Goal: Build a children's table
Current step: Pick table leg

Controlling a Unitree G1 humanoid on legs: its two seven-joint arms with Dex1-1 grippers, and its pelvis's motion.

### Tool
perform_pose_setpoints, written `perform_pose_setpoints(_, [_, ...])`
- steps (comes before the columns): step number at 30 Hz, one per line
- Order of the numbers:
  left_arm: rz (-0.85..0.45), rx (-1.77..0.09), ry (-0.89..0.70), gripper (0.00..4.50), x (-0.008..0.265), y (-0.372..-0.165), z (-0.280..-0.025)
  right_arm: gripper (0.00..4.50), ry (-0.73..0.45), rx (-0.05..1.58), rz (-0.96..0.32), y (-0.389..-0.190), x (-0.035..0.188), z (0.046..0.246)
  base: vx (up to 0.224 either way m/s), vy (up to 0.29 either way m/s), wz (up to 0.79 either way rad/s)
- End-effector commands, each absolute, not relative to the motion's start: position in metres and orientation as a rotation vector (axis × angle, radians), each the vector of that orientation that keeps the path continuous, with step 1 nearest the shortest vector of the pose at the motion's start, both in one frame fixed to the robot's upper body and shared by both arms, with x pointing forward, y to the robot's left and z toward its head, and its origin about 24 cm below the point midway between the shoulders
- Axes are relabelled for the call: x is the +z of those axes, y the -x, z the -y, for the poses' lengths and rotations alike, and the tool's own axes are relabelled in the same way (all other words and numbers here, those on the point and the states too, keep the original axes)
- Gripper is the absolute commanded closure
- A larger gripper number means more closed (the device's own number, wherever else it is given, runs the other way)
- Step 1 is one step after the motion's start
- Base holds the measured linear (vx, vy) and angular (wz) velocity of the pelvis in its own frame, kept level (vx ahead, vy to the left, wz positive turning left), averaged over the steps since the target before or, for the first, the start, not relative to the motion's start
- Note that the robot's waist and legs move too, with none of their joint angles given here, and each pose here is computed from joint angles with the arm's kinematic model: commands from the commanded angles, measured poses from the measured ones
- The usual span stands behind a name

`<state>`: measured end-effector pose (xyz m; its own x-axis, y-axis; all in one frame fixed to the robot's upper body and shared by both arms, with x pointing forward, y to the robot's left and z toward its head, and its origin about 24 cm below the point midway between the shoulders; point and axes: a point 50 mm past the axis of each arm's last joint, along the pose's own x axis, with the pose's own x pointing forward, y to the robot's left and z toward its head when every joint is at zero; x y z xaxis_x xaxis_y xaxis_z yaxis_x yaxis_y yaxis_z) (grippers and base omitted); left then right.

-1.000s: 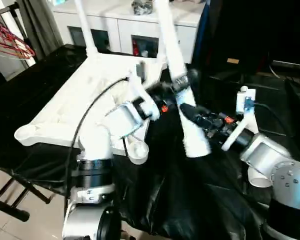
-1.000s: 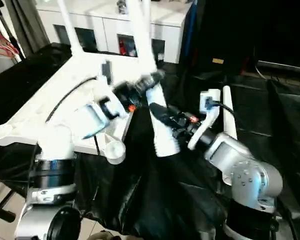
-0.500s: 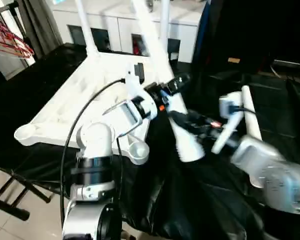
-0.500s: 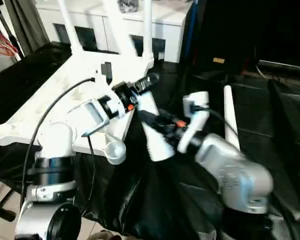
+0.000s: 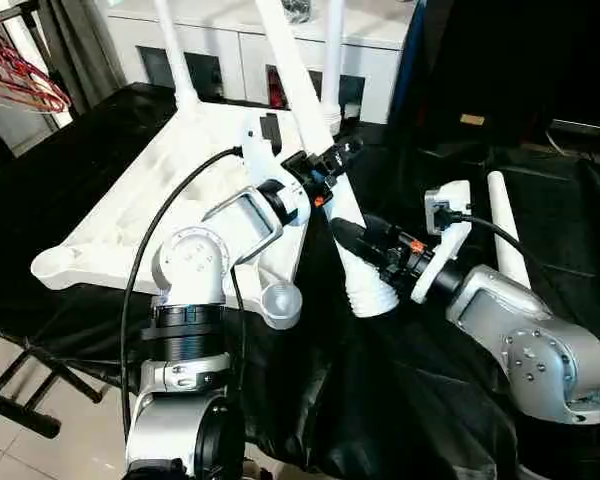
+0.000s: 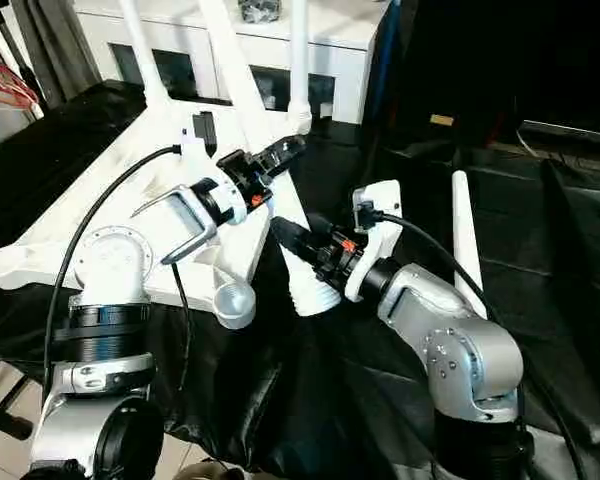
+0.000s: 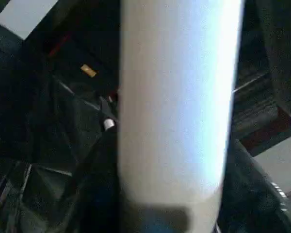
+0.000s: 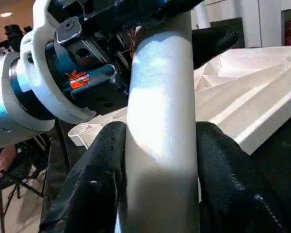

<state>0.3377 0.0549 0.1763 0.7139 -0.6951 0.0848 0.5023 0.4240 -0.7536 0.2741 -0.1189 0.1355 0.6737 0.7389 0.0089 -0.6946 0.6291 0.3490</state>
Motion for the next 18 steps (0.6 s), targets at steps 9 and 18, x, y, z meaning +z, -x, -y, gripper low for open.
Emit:
perform_pose_setpoints(9, [-0.168,-1.045,0.715,2.64,0.203,-0.324,-0.038,1.22,-0.291,0.841,-0.178,-0.280,0.139,0.126,0.000,0.000,0.00])
perform_pose_setpoints(18, [-0.146,-1.268,0.481,2.65,0.207,-0.320,-0.043,1.07,-0.307,1.007,-0.355,-0.272,0.140,0.139,0.000,0.000,0.00])
